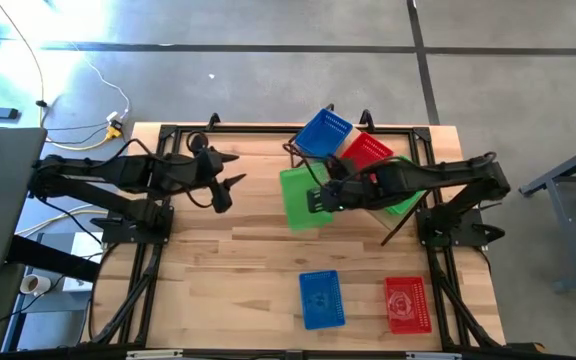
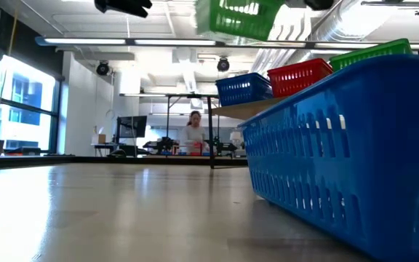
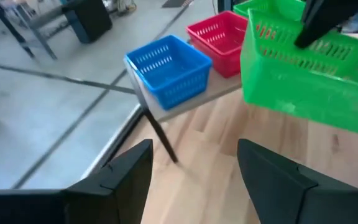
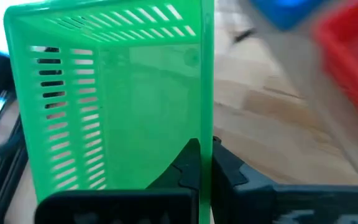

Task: Stack baskets on shelf by color
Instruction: Stack the green basket on the stacked green baskets on the shelf

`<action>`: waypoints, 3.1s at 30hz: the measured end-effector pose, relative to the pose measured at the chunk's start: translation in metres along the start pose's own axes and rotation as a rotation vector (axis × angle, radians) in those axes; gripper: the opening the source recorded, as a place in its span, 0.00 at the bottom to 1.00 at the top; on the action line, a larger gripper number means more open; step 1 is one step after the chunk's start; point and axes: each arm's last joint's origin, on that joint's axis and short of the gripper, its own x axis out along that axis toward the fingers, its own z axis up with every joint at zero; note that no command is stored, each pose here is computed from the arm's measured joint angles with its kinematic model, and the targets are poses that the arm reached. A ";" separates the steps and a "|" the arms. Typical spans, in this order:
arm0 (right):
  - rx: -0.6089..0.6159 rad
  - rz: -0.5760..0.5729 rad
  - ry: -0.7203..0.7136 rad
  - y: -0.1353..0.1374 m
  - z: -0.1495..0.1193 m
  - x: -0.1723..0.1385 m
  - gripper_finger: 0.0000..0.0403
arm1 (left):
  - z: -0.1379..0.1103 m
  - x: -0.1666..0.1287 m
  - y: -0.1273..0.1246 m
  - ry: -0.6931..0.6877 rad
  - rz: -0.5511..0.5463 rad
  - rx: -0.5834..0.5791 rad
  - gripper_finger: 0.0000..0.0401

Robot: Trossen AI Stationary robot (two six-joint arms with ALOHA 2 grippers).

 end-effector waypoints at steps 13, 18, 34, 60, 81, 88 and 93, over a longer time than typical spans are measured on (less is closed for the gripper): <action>0.360 -0.181 -0.169 -0.033 -0.025 -0.042 0.00 | 0.002 -0.011 0.007 -0.037 0.016 0.062 0.56; 0.441 -0.180 -0.217 -0.045 -0.029 -0.059 0.00 | 0.002 -0.011 0.007 -0.037 0.016 0.120 0.56; 0.463 -0.103 -0.248 -0.062 -0.014 -0.081 0.00 | 0.002 -0.011 0.007 -0.037 0.016 0.157 0.56; 0.649 -0.026 -0.113 -0.166 -0.004 -0.115 0.00 | 0.002 -0.011 0.007 -0.037 0.016 0.156 0.56; 0.673 -0.084 -0.029 -0.202 -0.004 -0.109 0.00 | 0.002 -0.011 0.007 -0.038 0.016 0.129 0.56; 0.669 -0.110 -0.012 -0.208 -0.009 -0.102 0.00 | 0.004 -0.011 0.007 -0.058 0.016 0.116 0.56; 0.680 -0.104 -0.001 -0.215 -0.010 -0.103 0.00 | 0.005 -0.011 0.007 -0.069 0.016 0.110 0.56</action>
